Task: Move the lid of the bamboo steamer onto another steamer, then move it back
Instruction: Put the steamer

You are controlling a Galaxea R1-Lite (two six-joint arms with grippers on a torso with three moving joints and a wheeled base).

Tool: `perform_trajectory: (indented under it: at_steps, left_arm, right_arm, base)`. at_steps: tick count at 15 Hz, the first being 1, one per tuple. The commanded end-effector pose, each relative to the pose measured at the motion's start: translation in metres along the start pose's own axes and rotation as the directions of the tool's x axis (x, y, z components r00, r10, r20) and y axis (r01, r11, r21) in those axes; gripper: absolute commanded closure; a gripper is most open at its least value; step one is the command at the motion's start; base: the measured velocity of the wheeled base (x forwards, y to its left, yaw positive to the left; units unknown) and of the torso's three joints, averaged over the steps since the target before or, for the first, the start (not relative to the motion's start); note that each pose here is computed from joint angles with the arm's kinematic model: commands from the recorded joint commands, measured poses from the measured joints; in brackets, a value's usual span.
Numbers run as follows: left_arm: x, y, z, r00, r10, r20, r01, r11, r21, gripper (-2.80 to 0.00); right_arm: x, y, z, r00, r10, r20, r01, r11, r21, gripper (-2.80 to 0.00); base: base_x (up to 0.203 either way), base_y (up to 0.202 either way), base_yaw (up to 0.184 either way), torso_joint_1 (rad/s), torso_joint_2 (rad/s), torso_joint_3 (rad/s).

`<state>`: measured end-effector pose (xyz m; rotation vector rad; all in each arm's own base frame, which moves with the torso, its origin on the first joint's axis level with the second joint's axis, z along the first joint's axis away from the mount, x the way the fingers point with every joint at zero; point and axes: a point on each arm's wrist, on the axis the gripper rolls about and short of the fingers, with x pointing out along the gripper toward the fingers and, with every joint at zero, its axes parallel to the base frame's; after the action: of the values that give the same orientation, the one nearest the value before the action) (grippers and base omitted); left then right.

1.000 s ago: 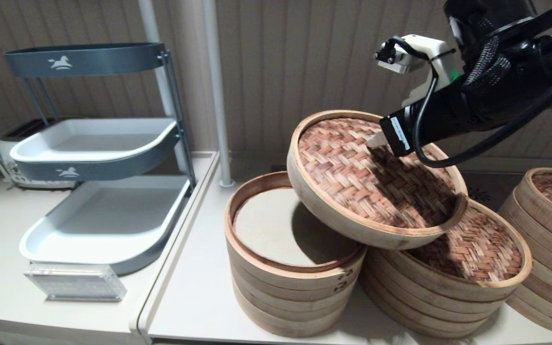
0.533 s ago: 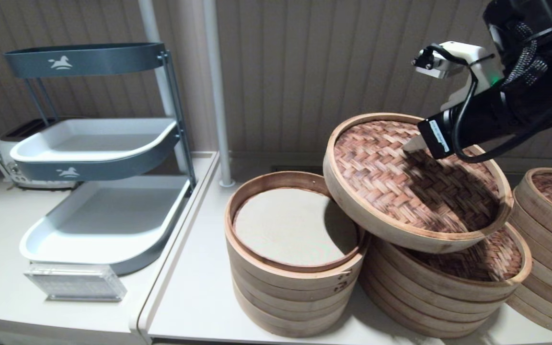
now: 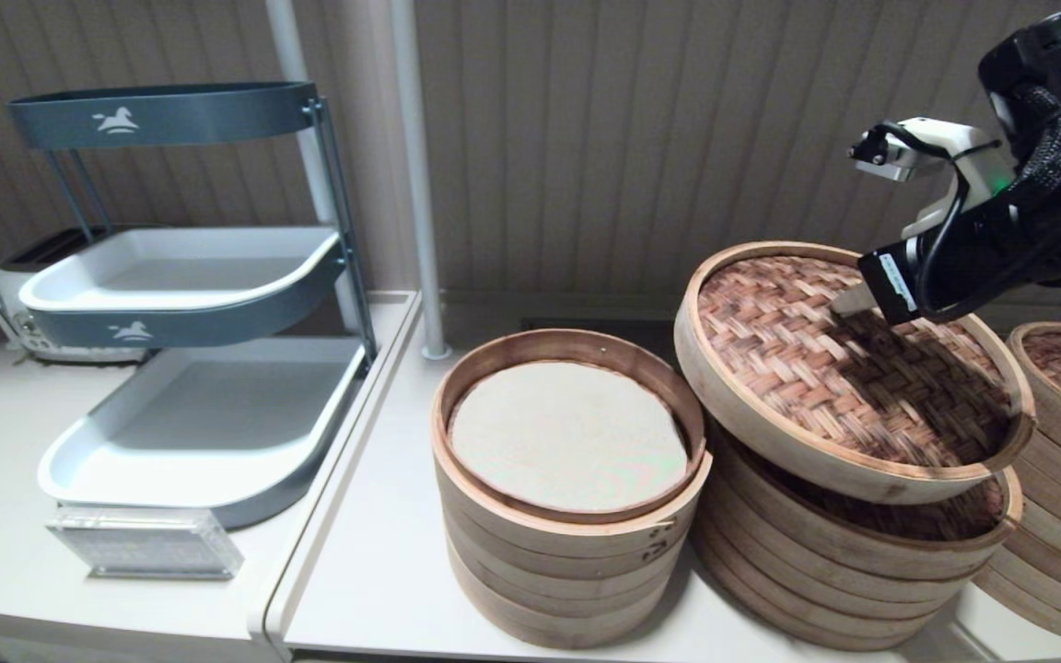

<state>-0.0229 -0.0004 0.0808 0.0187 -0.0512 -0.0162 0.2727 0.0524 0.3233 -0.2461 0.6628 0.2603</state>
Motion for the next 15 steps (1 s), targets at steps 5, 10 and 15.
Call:
perform_trajectory:
  at_steps: [5,10,15]
  left_arm:
    - [0.002,0.0,-0.008,1.0,-0.001,-0.027,0.001,1.0,0.0,0.0]
    - [0.002,0.0,-0.008,1.0,-0.001,-0.027,0.001,1.0,-0.002,0.0]
    - [0.002,0.0,-0.008,1.0,-0.001,-0.027,0.001,1.0,-0.002,0.0]
  right_arm:
    - [0.006,-0.015,-0.007,1.0,0.003,-0.027,-0.002,1.0,0.028,0.0]
    - [0.021,-0.017,-0.011,0.998,0.01,-0.07,-0.009,1.0,0.015,0.0]
    - [0.023,-0.035,-0.016,0.996,-0.012,-0.085,0.015,0.999,0.033,0.0]
  base:
    - [0.0,0.0,0.0,0.0,0.0,0.0]
    - [0.0,0.0,0.0,0.0,0.0,0.0]
    - [0.0,0.0,0.0,0.0,0.0,0.0]
